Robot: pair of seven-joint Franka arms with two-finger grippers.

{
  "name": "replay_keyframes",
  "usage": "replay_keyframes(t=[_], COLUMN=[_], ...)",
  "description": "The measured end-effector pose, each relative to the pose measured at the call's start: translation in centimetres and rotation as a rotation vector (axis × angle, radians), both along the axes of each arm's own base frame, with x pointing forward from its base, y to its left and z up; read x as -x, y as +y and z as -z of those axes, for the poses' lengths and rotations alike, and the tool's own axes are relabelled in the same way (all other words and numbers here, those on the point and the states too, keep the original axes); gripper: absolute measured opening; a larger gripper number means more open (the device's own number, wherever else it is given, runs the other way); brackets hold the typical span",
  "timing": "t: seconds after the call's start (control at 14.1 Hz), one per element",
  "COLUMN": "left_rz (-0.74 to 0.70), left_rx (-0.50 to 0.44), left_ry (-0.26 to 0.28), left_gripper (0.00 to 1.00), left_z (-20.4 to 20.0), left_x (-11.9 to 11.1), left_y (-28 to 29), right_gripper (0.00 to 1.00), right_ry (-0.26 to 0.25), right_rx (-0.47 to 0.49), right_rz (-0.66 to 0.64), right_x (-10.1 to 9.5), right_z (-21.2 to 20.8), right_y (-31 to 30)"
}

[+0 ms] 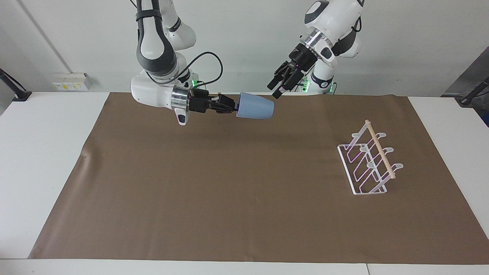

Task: Hang cup on cup holder
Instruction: 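Carry the cup toward center while the left gripper reaches toward it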

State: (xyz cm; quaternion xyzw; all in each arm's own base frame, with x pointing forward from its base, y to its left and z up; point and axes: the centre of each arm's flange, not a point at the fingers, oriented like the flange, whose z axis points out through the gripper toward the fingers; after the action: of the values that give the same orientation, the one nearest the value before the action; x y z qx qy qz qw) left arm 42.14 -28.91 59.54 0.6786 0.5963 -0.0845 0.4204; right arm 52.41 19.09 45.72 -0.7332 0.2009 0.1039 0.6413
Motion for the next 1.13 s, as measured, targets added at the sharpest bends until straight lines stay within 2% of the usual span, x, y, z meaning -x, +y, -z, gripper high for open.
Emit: replay_keyframes(t=[0.28, 0.78, 1.13], left_rz=[-0.049, -0.028, -0.013], left_rx=[0.017, -0.052, -0.054], left_ry=[-0.028, 0.023, 0.024], left_gripper=[1.0, 1.0, 1.0], left_z=[-0.3, 5.0, 5.1], left_x=[-0.7, -2.5, -2.1], left_y=[0.8, 0.2, -0.7], right_gripper=[0.04, 0.04, 0.04], right_ry=[0.0, 0.0, 0.0], right_rx=[0.0, 0.0, 0.0], right_rz=[0.0, 0.0, 0.001], right_x=[0.0, 0.0, 0.0], right_z=[0.0, 0.0, 0.0], right_y=[0.0, 0.0, 0.0])
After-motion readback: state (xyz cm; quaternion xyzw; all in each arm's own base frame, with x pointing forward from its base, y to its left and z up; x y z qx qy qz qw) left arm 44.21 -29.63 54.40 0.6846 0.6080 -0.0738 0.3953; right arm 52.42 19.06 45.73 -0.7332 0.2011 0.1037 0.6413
